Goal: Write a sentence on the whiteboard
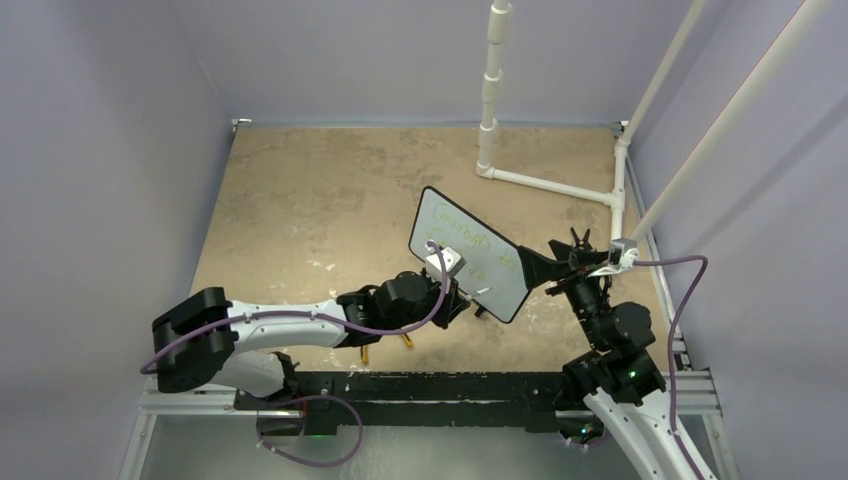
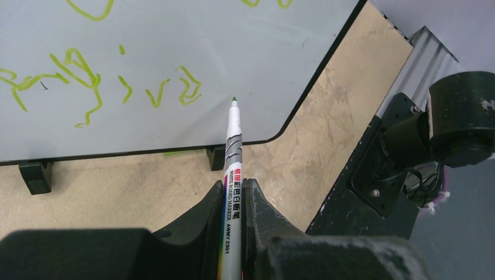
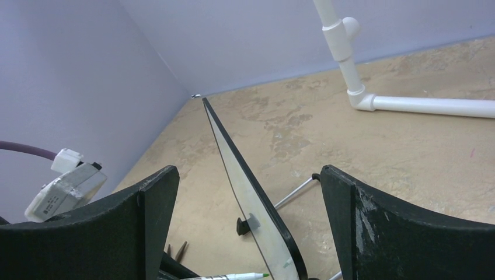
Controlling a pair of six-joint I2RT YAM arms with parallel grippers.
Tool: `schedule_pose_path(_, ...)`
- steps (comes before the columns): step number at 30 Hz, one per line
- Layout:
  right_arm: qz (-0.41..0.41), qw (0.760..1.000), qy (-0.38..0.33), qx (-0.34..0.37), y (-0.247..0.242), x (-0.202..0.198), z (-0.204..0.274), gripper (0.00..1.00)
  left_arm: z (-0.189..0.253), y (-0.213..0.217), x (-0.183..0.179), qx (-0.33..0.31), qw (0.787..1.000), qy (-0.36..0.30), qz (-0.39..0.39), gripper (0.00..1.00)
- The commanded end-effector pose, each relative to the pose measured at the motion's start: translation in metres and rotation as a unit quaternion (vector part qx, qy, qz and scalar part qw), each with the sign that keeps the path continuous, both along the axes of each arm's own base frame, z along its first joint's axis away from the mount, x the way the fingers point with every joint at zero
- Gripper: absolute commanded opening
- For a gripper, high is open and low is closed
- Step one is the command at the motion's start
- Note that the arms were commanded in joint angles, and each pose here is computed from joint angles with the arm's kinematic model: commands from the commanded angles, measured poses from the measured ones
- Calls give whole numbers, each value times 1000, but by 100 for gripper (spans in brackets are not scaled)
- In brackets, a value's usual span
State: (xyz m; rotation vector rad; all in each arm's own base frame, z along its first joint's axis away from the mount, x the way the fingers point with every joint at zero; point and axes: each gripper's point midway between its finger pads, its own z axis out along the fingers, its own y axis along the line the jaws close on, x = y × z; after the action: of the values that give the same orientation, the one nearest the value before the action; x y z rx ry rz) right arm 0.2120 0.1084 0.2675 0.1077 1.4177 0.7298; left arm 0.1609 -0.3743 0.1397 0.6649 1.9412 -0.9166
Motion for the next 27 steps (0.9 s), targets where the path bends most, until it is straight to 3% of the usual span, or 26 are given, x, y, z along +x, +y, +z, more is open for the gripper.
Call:
schedule_pose_path(1,-8,1000,-12,4,-4,-2,9,94,29,-21,15,-57,998,-24,34,0)
schedule_pose_path(27,-23,1000,-11,17,-11,-4,7,95,21,-26,20,-56,997,-10,51,0)
